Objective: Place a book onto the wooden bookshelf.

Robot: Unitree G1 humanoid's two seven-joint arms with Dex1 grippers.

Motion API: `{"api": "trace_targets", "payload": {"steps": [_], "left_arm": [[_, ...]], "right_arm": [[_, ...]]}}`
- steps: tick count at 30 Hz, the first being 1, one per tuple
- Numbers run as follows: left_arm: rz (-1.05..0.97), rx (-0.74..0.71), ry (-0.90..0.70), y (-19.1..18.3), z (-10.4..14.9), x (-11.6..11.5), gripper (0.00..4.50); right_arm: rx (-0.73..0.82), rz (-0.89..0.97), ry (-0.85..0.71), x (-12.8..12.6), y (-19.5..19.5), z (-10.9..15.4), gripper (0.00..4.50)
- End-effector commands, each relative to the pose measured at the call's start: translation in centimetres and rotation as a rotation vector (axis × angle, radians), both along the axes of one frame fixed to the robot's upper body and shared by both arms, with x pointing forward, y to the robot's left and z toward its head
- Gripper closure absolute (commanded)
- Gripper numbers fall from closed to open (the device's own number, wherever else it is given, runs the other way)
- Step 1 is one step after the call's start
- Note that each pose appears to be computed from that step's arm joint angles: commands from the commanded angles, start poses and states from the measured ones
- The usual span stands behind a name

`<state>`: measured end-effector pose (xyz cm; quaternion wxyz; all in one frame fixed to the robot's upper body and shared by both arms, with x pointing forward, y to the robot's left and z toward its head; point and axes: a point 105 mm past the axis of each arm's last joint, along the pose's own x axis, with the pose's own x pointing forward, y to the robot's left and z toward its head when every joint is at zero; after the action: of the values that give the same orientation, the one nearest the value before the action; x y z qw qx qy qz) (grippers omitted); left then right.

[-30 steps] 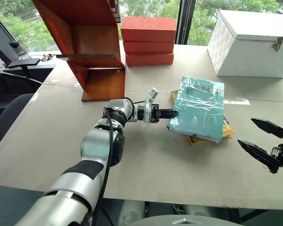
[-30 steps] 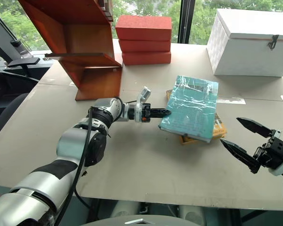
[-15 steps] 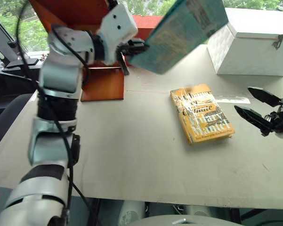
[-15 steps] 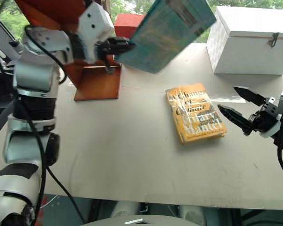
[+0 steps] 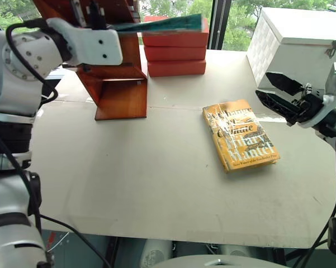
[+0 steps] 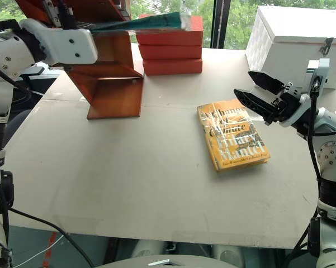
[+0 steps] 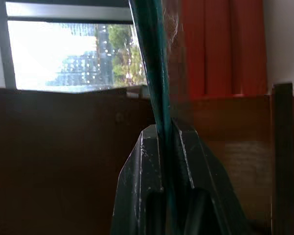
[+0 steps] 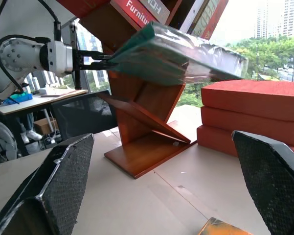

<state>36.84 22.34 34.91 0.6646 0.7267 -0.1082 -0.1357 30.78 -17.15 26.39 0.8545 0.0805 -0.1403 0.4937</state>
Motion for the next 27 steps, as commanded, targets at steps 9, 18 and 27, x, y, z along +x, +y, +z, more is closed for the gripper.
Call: {"api": "trace_targets", "payload": {"steps": [9,18,27], "left_arm": [[0.175,-0.012,-0.015,4.5,0.3,-2.1,4.44],[0.240,-0.039,0.044,5.9,-0.5,-2.4,3.74],[0.255,-0.060,0.044,6.1,-0.6,-3.2,0.06]], "right_arm": [[0.013,-0.011,-0.062,-0.4,-0.2,1.5,0.00],[0.013,-0.027,-0.070,-0.2,-0.2,1.7,0.00],[-0.005,-0.044,-0.050,-0.1,-1.0,1.1,0.00]]}}
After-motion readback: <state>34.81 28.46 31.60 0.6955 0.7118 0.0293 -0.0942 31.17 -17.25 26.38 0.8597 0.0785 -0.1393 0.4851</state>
